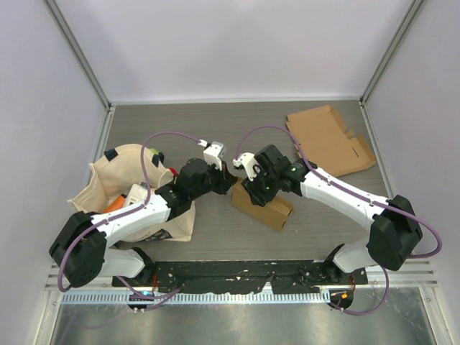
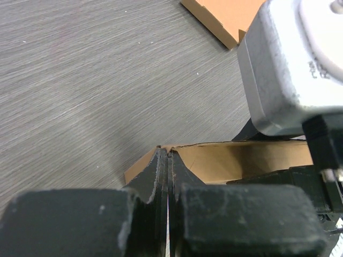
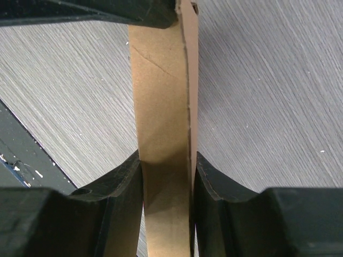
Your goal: Fold the paper box
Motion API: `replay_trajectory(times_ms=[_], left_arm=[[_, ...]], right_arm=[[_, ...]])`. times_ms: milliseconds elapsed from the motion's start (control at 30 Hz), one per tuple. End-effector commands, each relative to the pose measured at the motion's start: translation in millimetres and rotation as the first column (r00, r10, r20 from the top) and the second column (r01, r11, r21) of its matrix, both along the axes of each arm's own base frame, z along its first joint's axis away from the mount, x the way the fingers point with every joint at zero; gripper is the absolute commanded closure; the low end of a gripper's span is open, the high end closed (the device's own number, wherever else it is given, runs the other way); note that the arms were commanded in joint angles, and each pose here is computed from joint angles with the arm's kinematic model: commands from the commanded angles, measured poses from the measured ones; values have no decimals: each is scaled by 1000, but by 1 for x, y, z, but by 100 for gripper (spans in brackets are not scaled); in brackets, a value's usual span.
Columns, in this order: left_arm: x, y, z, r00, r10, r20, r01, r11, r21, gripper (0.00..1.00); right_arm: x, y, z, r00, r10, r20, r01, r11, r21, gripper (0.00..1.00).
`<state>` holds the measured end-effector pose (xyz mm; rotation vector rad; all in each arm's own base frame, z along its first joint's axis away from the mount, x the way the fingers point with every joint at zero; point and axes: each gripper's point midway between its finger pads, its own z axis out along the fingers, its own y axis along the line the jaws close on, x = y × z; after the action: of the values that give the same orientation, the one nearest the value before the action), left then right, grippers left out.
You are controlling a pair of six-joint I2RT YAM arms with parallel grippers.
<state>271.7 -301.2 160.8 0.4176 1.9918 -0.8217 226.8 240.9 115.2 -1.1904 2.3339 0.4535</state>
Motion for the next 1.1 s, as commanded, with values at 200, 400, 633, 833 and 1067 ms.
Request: replay_trajectory(times_ms=[200,400,633,833,1067], left_arm=[[-5,17,-27,996,93,-9,-92,994,66,100],[-3,17,-21,995,96,-7,-96,993,74,100],[-2,15,-16,996,90,-2,-90,993,77,100],[-2,16,-15,996,89,2,-89,993,81,100],[-4,17,-13,996,85,3,-84,993,79,100]], right_arm=[[26,-8,31,949,-308,69,299,947,122,28],[11,-44,82,814,-581,28,562,798,219,21],[-34,-97,82,656,-753,-61,750,640,163,28],[-45,-101,85,661,-746,-79,740,632,229,48],[-38,-106,69,648,-761,-36,754,633,176,50]])
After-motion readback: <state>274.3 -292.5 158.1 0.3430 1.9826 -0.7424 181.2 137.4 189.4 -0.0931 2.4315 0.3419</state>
